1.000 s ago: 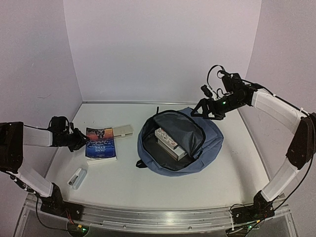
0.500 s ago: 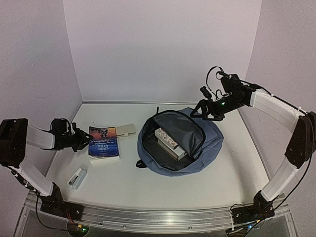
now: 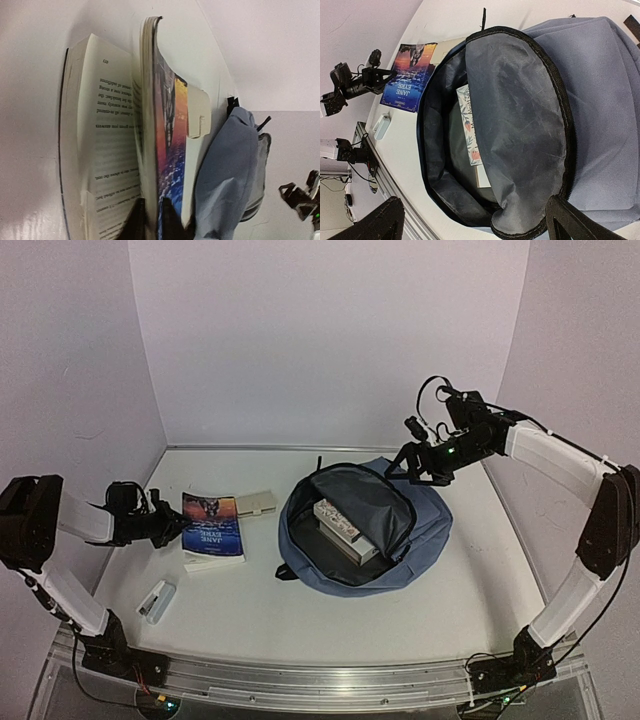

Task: Pack the student bag
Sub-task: Pick up the book from the center of the board.

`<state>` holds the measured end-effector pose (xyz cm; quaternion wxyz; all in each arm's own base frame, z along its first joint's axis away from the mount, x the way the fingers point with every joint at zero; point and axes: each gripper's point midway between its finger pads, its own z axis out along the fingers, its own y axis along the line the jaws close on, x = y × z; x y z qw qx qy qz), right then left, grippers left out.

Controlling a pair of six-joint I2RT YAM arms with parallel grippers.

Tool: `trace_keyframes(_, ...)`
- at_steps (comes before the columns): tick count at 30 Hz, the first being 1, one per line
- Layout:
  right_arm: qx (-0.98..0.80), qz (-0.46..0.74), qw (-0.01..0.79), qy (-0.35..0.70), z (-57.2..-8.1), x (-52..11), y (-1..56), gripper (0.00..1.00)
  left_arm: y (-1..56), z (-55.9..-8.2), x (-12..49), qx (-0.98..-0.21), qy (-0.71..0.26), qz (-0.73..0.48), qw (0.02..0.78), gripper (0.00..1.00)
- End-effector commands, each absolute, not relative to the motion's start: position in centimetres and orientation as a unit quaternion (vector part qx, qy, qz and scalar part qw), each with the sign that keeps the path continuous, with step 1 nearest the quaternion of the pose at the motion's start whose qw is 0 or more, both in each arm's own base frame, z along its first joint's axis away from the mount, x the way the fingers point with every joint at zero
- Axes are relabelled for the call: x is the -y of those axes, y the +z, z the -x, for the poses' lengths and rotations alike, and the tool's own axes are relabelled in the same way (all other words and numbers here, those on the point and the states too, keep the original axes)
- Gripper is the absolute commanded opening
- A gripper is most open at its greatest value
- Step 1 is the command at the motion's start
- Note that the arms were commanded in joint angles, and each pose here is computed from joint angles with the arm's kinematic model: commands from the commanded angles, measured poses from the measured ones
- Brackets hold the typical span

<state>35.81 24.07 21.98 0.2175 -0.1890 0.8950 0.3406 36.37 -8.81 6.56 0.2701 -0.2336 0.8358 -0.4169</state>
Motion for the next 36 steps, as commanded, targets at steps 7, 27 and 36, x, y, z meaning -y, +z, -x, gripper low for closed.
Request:
trace_keyframes(7,-0.888,0.19,0.229,0.35,-36.8,-24.6,22.9,0.98,6.3,-38.2,10.1,-0.829,-0.45,0.213,0.255,0.32)
trace_keyframes(27,-0.86,0.199,0.227,0.411,-34.9,-25.7,25.8,0.98,24.8,-36.7,10.4,-0.79,-0.454,0.116,0.395,0.0)
trace_keyframes(36,-0.852,0.187,0.203,0.446,-34.3,-27.0,25.6,0.98,34.1,-34.6,18.7,-0.744,-0.531,-0.03,0.404,0.0)
